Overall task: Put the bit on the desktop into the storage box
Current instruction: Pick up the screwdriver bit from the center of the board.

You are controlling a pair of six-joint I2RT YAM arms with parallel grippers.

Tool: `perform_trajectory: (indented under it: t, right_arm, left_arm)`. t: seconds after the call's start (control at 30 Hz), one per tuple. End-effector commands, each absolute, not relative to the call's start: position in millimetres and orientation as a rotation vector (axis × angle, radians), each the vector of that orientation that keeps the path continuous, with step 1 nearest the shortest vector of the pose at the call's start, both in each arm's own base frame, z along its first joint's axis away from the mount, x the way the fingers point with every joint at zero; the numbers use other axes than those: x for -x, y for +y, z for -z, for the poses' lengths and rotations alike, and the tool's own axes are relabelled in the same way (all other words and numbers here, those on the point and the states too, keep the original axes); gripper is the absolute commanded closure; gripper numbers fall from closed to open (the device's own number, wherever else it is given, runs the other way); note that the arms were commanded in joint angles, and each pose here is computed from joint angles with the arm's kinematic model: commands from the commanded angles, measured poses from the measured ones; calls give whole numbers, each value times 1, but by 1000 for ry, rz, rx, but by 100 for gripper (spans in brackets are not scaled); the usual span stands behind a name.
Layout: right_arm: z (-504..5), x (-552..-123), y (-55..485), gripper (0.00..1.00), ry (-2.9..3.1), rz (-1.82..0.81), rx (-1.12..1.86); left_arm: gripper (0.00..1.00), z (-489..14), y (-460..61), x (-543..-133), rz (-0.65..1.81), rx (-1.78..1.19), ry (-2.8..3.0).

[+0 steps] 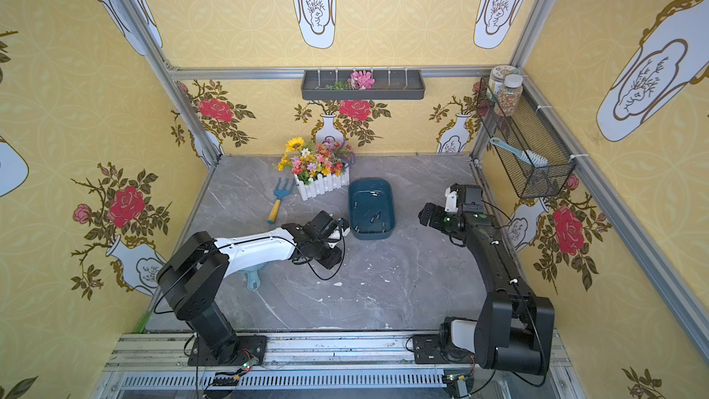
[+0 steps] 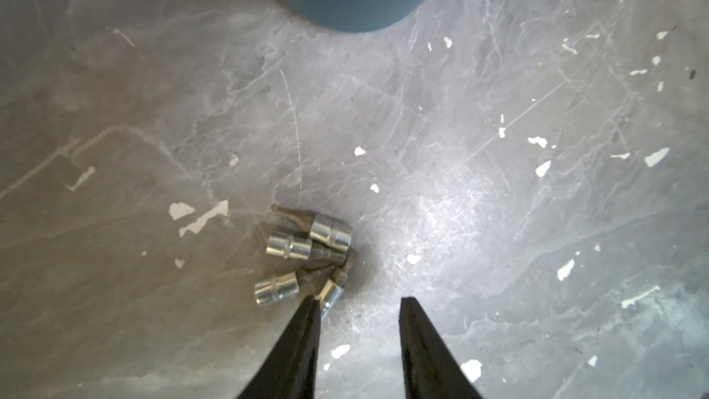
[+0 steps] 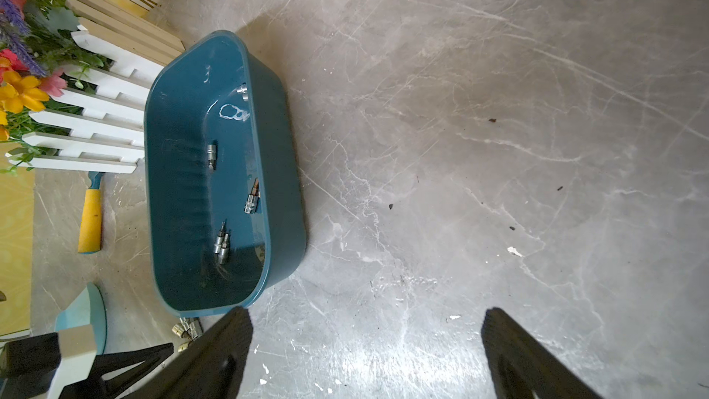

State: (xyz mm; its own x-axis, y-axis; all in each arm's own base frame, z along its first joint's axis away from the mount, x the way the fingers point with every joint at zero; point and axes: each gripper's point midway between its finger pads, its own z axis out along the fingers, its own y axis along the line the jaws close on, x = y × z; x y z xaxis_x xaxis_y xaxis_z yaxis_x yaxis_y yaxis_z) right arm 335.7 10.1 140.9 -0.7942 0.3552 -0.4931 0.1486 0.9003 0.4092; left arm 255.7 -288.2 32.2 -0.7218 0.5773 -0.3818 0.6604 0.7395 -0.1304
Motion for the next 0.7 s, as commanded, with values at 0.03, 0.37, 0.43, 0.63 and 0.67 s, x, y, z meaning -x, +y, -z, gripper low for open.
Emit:
perform_trajectory:
  t: [0.03, 0.37, 0.43, 0.63, 0.67]
  right_arm:
    - [-145, -342, 11, 3, 2452, -486, -348]
    - [-144, -342, 12, 3, 2452, -498, -348]
    - [-144, -342, 12, 3, 2453, -502, -348]
    - [-144, -343, 11, 3, 2450, -502, -348]
    - [-144, -343, 12, 3, 2451, -503, -348]
  left_arm:
    - [62, -28, -287, -257, 352, -985, 2628]
    - [64, -19, -286, -257, 334, -985, 2646]
    - [64, -17, -286, -257, 335, -982, 2649]
    - [66, -14, -284, -256, 324, -973, 2664]
    - [66, -13, -284, -255, 319, -975, 2668]
